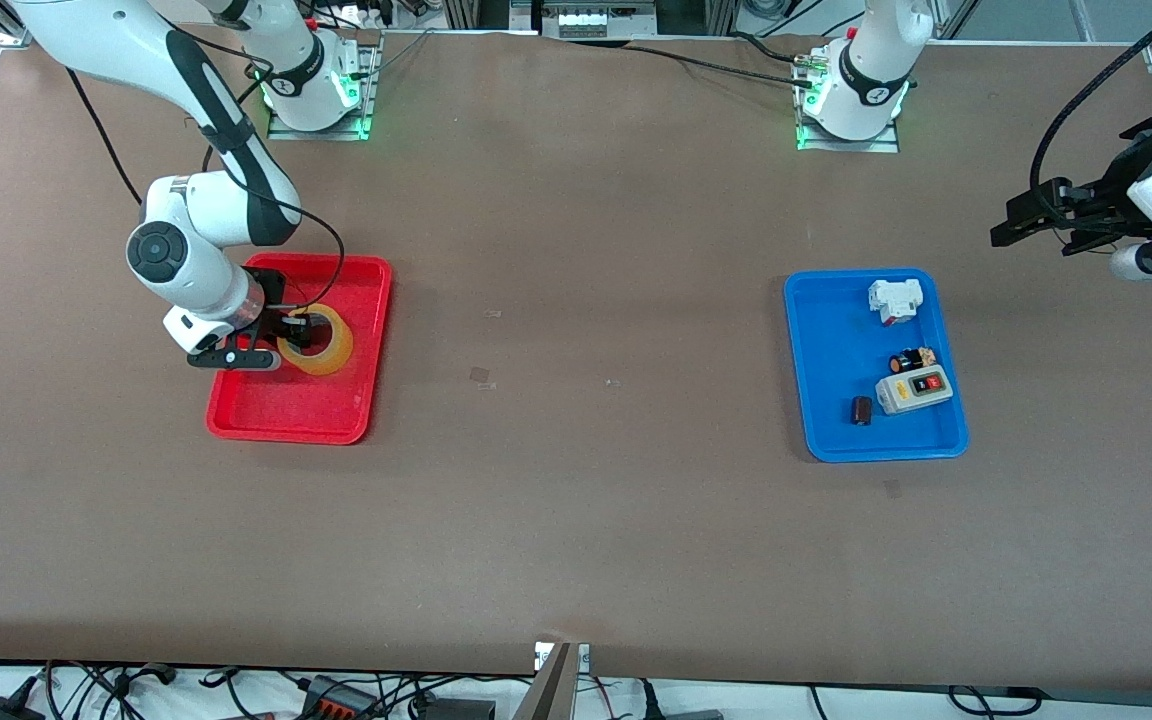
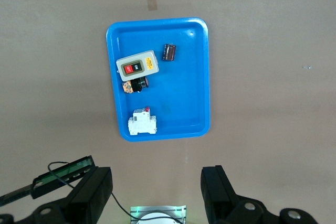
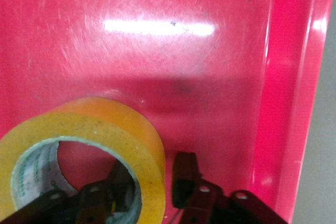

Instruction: Place and move tape with both arms

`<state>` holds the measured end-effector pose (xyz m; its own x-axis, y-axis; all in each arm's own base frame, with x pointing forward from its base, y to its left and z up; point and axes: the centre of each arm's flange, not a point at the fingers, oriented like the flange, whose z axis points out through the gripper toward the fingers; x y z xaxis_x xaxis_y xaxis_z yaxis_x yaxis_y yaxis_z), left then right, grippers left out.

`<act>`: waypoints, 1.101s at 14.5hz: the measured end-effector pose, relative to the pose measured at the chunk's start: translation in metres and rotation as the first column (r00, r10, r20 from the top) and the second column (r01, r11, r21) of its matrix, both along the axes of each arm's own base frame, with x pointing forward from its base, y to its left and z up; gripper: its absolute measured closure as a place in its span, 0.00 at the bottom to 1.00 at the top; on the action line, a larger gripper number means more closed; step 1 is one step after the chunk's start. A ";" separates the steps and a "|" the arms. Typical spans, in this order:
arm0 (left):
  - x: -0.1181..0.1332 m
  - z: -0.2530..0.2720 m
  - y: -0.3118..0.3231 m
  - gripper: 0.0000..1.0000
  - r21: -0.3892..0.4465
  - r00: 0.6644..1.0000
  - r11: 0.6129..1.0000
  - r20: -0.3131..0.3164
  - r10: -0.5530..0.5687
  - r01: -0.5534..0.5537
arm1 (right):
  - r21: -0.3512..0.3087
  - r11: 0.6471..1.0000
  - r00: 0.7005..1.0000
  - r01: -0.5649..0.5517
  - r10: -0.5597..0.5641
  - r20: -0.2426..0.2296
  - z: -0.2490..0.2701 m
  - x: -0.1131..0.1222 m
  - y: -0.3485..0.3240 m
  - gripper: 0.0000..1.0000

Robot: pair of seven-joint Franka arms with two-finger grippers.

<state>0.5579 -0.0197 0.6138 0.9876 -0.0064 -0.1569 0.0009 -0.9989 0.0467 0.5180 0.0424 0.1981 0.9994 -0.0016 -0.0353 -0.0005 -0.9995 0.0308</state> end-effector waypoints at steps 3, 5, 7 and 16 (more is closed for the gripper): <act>0.000 0.000 -0.003 0.00 0.000 1.000 1.000 0.000 -0.006 0.006 | 0.003 1.000 0.999 0.000 -0.001 0.046 0.020 0.010 0.001 0.13; 0.000 0.000 -0.004 0.00 0.000 1.000 1.000 0.000 -0.008 0.008 | 0.003 1.000 0.996 0.001 -0.001 0.092 0.051 0.019 0.001 0.01; 0.000 0.000 -0.004 0.00 0.000 1.000 1.000 0.000 -0.008 0.008 | -0.003 1.000 0.993 0.005 -0.005 0.115 0.096 0.028 0.000 0.01; 0.000 0.000 -0.003 0.00 0.000 1.000 1.000 0.000 -0.009 0.009 | -0.043 0.998 0.998 0.051 -0.049 0.039 0.346 0.055 -0.005 0.01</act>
